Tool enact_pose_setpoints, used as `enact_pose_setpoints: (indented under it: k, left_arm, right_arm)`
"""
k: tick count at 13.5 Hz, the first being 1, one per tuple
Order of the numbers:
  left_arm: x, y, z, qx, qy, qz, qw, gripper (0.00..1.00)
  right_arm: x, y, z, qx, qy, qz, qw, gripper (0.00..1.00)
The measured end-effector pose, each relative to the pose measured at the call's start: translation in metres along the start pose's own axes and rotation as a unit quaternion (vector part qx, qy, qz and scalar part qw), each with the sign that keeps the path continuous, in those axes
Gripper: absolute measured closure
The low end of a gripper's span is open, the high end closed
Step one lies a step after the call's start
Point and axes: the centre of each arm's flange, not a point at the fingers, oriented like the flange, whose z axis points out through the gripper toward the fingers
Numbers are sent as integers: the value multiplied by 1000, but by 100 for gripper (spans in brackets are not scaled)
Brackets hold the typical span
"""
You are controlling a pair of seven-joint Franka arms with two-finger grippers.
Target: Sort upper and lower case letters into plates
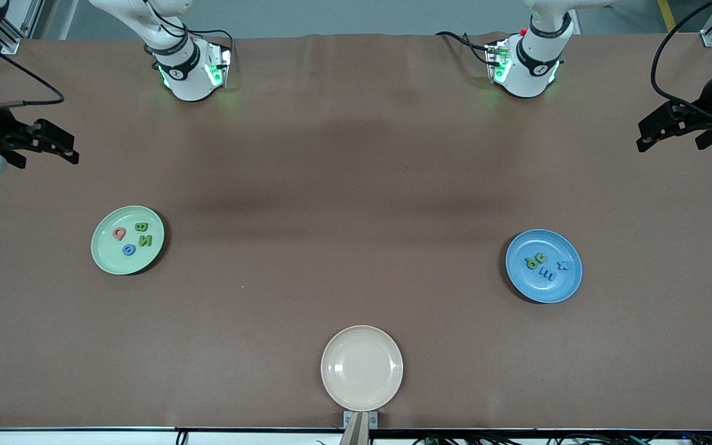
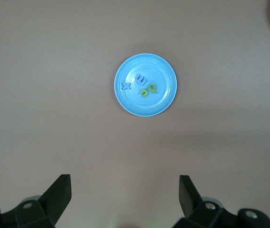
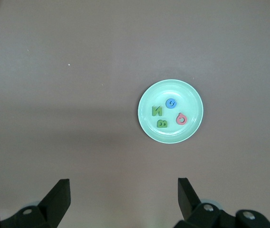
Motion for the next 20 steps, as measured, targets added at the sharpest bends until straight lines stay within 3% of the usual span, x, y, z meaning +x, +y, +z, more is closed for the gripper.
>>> enact_pose_setpoints:
  k: [4, 13, 20]
  left_arm:
    - [0, 1, 0, 0, 0, 1, 1000, 0]
    - [0, 1, 0, 0, 0, 1, 1000, 0]
    - [0, 1, 0, 0, 0, 1, 1000, 0]
  right_arm:
    - [-16, 12, -23, 0, 22, 13, 1000, 1]
    - [-17, 13, -26, 3, 25, 13, 1000, 1]
    - [-2, 17, -47, -1, 73, 26, 997, 1]
